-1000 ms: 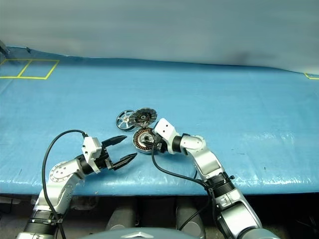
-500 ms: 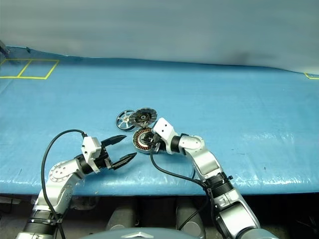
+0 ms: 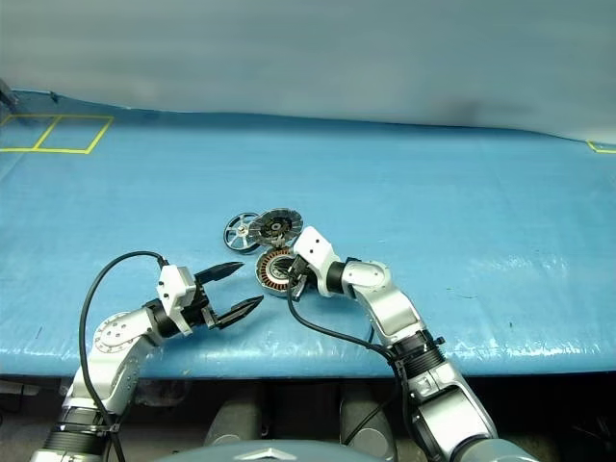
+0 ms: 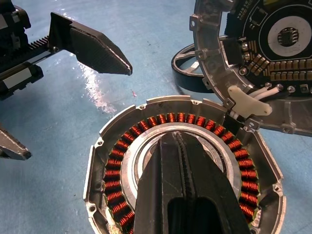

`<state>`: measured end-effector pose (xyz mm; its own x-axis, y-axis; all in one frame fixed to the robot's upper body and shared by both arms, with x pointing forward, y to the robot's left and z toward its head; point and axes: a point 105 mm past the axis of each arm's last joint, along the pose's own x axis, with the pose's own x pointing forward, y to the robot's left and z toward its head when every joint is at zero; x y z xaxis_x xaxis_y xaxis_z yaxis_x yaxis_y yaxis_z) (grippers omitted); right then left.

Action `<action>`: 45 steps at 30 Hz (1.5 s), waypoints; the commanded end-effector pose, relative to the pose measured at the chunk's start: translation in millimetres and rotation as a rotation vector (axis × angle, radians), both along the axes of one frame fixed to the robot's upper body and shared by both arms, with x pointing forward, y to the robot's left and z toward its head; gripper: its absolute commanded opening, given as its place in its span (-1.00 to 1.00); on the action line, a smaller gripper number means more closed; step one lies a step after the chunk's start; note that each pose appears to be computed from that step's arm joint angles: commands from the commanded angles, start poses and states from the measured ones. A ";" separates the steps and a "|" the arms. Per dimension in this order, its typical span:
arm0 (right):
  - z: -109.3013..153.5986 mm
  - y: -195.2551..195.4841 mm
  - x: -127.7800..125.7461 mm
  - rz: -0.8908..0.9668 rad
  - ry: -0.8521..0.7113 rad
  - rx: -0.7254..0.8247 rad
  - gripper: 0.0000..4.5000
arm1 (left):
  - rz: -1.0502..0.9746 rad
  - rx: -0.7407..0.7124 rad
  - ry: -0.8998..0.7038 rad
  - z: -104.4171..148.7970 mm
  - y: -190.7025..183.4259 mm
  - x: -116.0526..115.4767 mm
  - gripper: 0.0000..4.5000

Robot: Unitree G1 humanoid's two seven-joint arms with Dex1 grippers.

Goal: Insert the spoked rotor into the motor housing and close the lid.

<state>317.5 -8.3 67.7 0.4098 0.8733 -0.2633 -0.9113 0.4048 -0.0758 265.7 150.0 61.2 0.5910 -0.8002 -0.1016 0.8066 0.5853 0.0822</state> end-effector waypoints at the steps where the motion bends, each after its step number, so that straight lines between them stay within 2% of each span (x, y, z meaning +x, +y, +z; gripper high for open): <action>1: -10.1 -3.5 2.2 -0.023 0.018 -0.038 -0.99 | 0.008 -0.002 -0.035 5.9 2.1 0.3 1.00; 6: -10.0 -5.3 3.9 -0.046 0.036 -0.015 -0.99 | 0.012 -0.001 -0.032 4.9 2.5 -0.3 1.00; 18: 21.5 2.8 -3.2 0.007 -0.029 0.058 -0.99 | 0.015 0.001 -0.030 4.1 3.4 -0.2 1.00; 31: -3.3 -4.4 4.5 -0.040 -0.005 -0.045 -0.99 | 0.013 0.005 -0.028 3.1 3.0 -0.8 1.00; 45: -31.5 -5.7 -8.5 0.003 -0.001 -0.197 -0.99 | 0.022 0.004 -0.029 2.9 4.3 -0.8 1.00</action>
